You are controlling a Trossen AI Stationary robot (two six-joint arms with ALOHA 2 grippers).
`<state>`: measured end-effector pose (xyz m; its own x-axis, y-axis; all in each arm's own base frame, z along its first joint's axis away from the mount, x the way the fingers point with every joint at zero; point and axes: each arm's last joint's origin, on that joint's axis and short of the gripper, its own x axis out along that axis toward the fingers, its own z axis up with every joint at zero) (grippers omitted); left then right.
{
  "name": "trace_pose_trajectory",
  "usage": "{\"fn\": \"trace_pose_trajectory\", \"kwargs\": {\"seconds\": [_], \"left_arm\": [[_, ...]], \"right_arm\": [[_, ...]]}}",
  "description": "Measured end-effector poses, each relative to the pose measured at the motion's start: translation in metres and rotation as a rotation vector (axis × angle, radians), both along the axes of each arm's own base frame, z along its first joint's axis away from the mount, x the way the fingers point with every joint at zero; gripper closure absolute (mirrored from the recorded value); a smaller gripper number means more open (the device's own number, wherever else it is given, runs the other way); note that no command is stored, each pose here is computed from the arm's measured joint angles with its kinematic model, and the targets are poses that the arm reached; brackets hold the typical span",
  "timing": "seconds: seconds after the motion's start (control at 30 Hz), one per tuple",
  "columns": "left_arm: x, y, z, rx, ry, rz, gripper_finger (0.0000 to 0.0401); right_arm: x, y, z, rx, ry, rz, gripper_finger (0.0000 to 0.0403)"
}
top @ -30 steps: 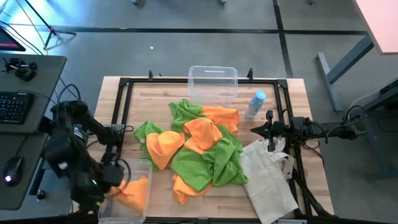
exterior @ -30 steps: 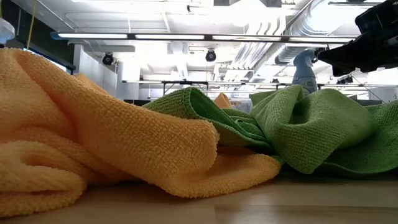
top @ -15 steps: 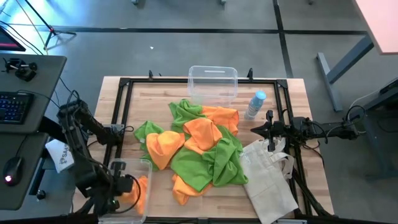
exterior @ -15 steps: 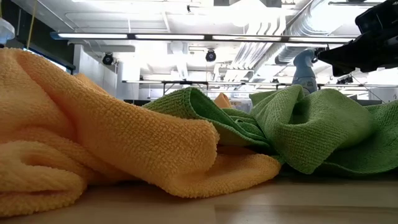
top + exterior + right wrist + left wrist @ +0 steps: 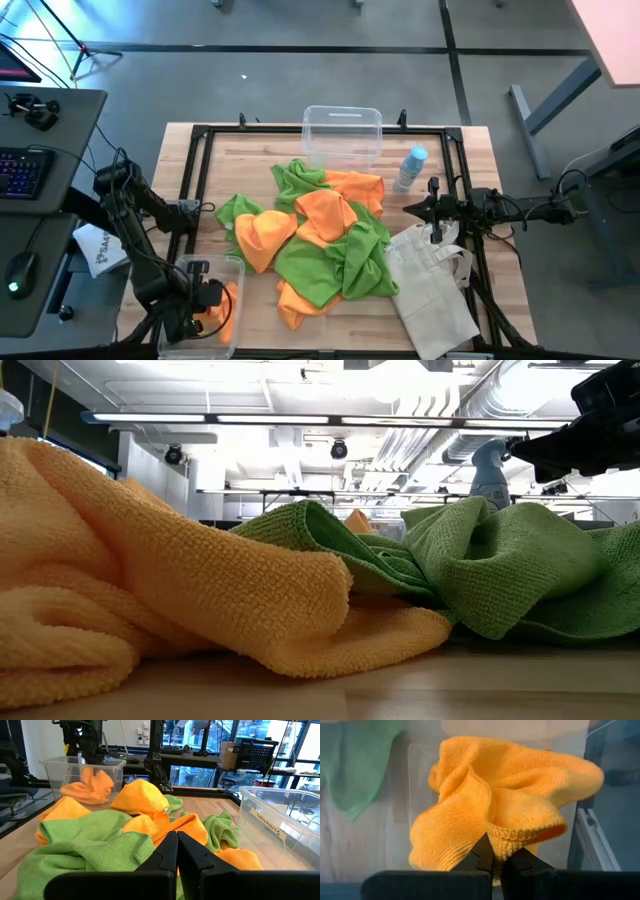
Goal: Sort microfiber towel by color & place in baskets
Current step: Put the orange microfiber towel into the bottom transparent bin
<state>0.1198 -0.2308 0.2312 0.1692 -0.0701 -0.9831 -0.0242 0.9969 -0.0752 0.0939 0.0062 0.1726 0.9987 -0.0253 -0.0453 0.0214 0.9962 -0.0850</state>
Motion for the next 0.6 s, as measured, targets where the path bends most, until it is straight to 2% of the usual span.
{"fn": "trace_pose_trajectory", "kwargs": {"seconds": [0.13, 0.4, 0.6], "left_arm": [[-0.001, 0.001, -0.002, 0.005, 0.005, -0.012, 0.0369], [0.003, 0.002, -0.002, 0.000, 0.019, -0.043, 0.0281], [0.007, 0.001, 0.017, -0.090, 0.162, -0.073, 0.0268]], "right_arm": [[0.000, 0.000, 0.000, 0.000, 0.000, 0.000, 0.0402], [0.000, 0.000, 0.000, 0.000, 0.000, 0.000, 0.0402], [0.000, 0.000, 0.000, 0.000, 0.000, 0.000, 0.0402]]}}
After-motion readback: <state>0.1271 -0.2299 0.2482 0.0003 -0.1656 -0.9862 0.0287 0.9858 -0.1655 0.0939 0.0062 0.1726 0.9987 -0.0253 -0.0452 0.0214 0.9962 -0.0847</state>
